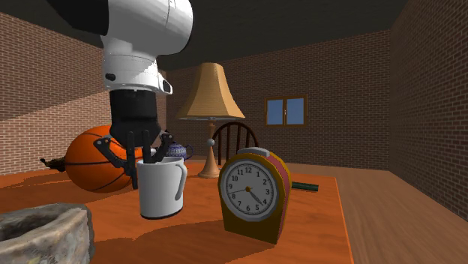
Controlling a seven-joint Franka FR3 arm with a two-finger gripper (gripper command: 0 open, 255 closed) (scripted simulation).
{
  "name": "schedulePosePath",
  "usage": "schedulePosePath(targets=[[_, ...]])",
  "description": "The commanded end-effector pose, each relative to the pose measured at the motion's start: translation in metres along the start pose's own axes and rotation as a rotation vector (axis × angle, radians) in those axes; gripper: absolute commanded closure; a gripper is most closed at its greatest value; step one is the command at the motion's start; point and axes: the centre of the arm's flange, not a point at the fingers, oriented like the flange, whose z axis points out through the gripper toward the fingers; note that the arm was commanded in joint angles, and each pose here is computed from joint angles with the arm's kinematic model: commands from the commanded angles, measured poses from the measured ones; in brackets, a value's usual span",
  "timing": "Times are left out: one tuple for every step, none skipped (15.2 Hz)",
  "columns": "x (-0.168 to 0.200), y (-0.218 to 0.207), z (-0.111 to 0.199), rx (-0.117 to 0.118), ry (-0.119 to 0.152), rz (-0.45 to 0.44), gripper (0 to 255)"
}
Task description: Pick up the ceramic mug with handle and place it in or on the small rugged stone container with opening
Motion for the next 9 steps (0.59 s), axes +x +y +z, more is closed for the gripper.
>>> schedulePosePath(targets=[[-0.001, 0.001, -0.010, 0.000, 0.000, 0.000, 255], [-0.001, 0.001, -0.016, 0.000, 0.000, 0.000, 255], [-0.001, 0.001, -0.021, 0.000, 0.000, 0.000, 255], [-0.001, 0.002, -0.026, 0.000, 0.000, 0.000, 255], [-0.001, 0.002, -0.032, 0.000, 0.000, 0.000, 255], [-0.001, 0.002, -0.037, 0.000, 0.000, 0.000, 255], [-0.001, 0.003, -0.042, 0.000, 0.000, 0.000, 255], [-0.001, 0.003, -0.047, 0.000, 0.000, 0.000, 255], [-0.001, 0.004, -0.053, 0.000, 0.000, 0.000, 255]])
